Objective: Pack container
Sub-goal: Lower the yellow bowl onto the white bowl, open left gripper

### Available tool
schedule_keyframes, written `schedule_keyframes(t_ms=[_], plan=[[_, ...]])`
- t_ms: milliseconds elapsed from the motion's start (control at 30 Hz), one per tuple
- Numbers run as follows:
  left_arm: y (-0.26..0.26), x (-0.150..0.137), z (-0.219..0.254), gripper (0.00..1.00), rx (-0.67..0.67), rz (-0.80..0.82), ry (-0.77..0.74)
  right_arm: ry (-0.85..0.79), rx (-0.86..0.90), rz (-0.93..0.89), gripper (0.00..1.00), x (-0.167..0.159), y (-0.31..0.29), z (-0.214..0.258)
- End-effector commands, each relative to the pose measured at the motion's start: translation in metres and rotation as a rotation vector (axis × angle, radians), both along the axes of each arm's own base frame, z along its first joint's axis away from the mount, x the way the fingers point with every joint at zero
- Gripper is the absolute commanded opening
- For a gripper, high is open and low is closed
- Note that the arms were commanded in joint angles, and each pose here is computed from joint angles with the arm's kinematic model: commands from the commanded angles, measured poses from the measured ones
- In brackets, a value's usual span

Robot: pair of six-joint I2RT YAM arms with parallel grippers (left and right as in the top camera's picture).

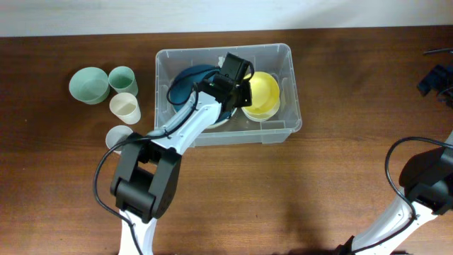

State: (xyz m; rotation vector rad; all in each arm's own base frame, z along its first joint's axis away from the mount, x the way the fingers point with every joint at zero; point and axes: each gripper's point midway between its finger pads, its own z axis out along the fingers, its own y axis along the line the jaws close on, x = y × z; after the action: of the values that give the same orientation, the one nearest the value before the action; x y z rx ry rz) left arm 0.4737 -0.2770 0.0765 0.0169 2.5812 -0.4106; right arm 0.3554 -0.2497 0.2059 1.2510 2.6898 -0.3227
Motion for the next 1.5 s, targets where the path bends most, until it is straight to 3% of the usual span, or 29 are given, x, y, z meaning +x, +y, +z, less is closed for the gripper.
schedule_keyframes(t_ms=[0, 900, 1033, 1300, 1467], plan=[[-0.001, 0.001, 0.003, 0.01, -0.003, -0.018, -0.005, 0.001, -0.015, -0.011, 0.99, -0.001, -0.001, 0.002], [-0.009, 0.001, 0.013, 0.03, -0.017, -0.087, -0.011, 0.001, -0.015, -0.011, 0.99, -0.001, -0.001, 0.002], [-0.009, 0.000, 0.013, 0.12, -0.016, -0.087, -0.010, 0.001, -0.015, -0.011, 0.99, -0.001, -0.001, 0.002], [-0.009, 0.000, 0.013, 0.13, -0.016, -0.086, -0.010, 0.001, -0.015, -0.011, 0.99, -0.001, -0.001, 0.002], [-0.012, 0.010, 0.030, 0.21, 0.009, -0.136, -0.074, 0.001, -0.015, -0.011, 0.99, -0.001, -0.001, 0.002]])
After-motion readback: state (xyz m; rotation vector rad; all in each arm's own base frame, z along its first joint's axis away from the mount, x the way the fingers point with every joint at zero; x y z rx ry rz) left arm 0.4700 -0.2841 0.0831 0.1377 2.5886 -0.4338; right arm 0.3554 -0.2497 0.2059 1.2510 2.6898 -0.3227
